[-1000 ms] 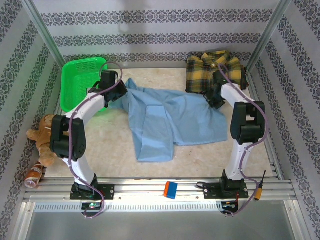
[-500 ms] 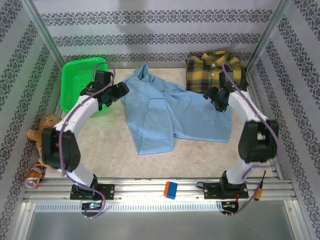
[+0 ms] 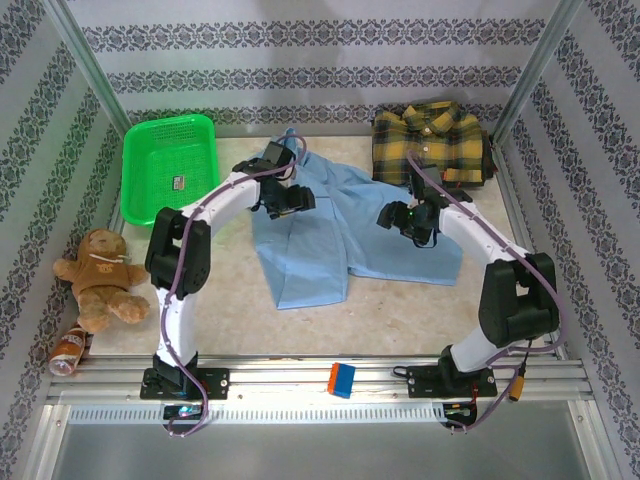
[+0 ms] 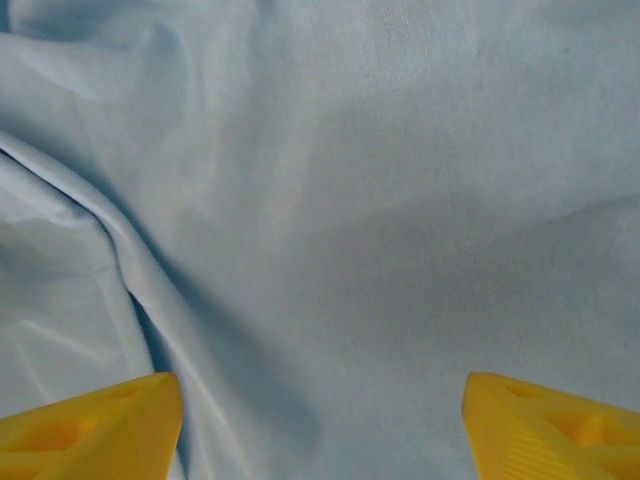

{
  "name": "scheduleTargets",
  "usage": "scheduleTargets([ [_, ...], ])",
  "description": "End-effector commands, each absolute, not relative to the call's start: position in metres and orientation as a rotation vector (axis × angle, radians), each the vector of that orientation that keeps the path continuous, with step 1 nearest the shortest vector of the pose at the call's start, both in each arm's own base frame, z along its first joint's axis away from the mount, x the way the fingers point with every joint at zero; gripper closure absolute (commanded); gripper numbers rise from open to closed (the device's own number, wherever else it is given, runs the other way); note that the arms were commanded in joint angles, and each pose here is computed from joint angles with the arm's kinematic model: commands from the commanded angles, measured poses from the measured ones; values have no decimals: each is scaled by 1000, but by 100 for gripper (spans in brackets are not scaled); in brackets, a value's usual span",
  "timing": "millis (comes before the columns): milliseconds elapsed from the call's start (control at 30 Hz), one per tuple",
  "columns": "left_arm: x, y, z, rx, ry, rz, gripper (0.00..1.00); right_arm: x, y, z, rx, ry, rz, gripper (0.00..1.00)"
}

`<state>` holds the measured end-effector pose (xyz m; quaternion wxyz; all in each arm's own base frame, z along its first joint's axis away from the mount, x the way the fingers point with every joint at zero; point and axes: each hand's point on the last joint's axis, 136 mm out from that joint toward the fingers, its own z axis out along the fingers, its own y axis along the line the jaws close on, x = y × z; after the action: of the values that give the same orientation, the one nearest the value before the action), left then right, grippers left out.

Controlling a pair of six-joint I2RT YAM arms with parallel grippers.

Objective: Fold and stack the long sleeve shirts

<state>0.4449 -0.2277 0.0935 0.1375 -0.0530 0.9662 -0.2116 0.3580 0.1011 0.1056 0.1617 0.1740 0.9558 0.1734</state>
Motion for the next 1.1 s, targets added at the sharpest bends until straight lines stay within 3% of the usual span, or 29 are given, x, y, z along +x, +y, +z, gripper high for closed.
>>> scheduleTargets([
  [0, 476, -225, 79, -49, 2836, -431, 38, 364, 113, 84, 419, 2790, 495, 28],
  [600, 508, -240, 26, -74, 2833, -427, 47, 377, 112, 52, 473, 2857, 537, 31],
  [733, 505, -239, 19, -77, 2840, -435, 54, 377, 110, 46, 486, 2865, 537, 32],
  [833, 506, -238, 22, -79, 2831, -421, 66, 377, 110, 43, 507, 2868, 543, 33],
  [1067, 511, -240, 64, -79, 2720, -481, 87, 376, 105, 33, 554, 2880, 521, 33],
])
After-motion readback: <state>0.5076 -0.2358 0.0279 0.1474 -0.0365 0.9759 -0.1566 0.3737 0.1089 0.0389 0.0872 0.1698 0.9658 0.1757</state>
